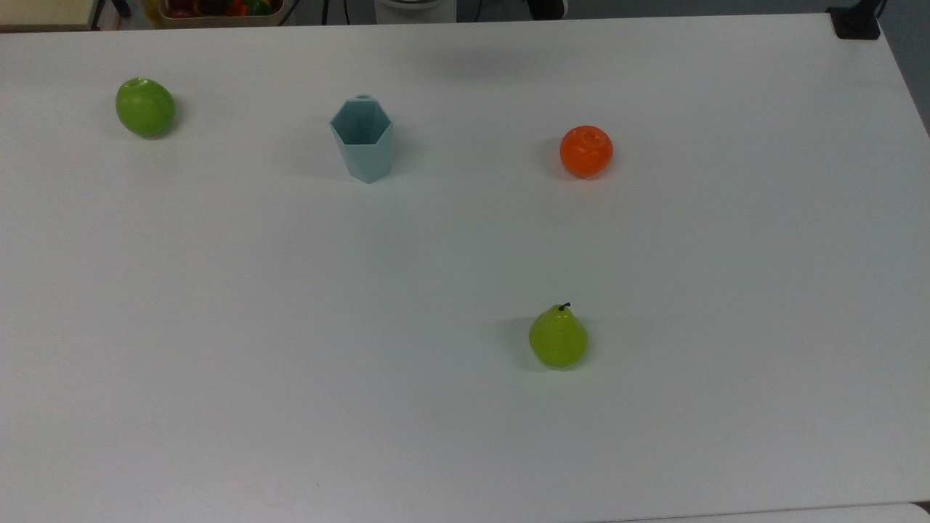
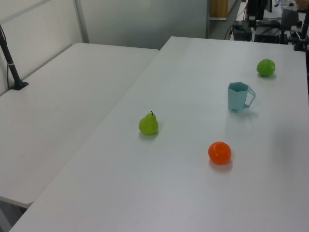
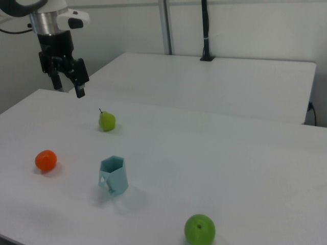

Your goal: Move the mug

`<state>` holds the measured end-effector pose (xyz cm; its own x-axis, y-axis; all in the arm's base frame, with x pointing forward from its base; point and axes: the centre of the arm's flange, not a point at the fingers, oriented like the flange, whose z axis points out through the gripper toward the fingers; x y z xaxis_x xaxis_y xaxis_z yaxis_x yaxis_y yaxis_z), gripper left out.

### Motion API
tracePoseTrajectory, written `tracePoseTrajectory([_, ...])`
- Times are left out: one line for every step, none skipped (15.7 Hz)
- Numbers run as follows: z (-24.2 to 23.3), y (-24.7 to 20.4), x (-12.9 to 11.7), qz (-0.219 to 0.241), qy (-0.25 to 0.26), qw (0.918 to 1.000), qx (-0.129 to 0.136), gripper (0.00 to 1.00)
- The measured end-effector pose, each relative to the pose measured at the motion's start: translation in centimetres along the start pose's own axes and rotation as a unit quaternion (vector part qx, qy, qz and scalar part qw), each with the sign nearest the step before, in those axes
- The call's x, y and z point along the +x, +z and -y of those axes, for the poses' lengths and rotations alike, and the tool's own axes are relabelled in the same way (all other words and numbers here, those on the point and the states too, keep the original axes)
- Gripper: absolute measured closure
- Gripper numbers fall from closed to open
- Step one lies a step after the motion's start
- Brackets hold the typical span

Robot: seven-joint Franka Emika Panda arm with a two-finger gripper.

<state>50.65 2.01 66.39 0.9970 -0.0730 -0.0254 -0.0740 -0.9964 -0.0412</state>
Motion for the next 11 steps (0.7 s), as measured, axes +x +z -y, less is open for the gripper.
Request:
tracePoseTrajectory([0.1, -0.1, 0.4, -0.007, 0.0, 1.0, 0.002, 0.0])
tracePoseTrajectory([0.3, -0.2, 1.1, -0.024, -0.005, 0.9997, 0.003, 0.0])
tracePoseTrajectory([0.5, -0.1, 1.8, -0.043, -0.014, 0.999, 0.005, 0.0])
tracePoseTrajectory([0.6, 0.1, 2.6, -0.06, -0.024, 0.9979, 0.007, 0.0])
tracePoseTrajectory([0.6, 0.4, 3.3, -0.072, -0.036, 0.9968, 0.007, 0.0])
tracePoseTrajectory([0.4, 0.8, 3.8, -0.078, -0.047, 0.9958, 0.007, 0.0])
tracePoseTrajectory([0.1, 1.2, 4.1, -0.08, -0.054, 0.9953, 0.007, 0.0])
tracePoseTrajectory([-0.3, 1.5, 4.3, -0.082, -0.056, 0.9951, 0.006, 0.0])
tracePoseTrajectory([-0.6, 1.6, 4.4, -0.082, -0.056, 0.995, 0.006, 0.0])
tracePoseTrajectory([-0.7, 1.6, 4.4, -0.082, -0.056, 0.995, 0.006, 0.0])
tracePoseTrajectory([-0.7, 1.5, 4.4, -0.083, -0.057, 0.9949, 0.006, 0.0])
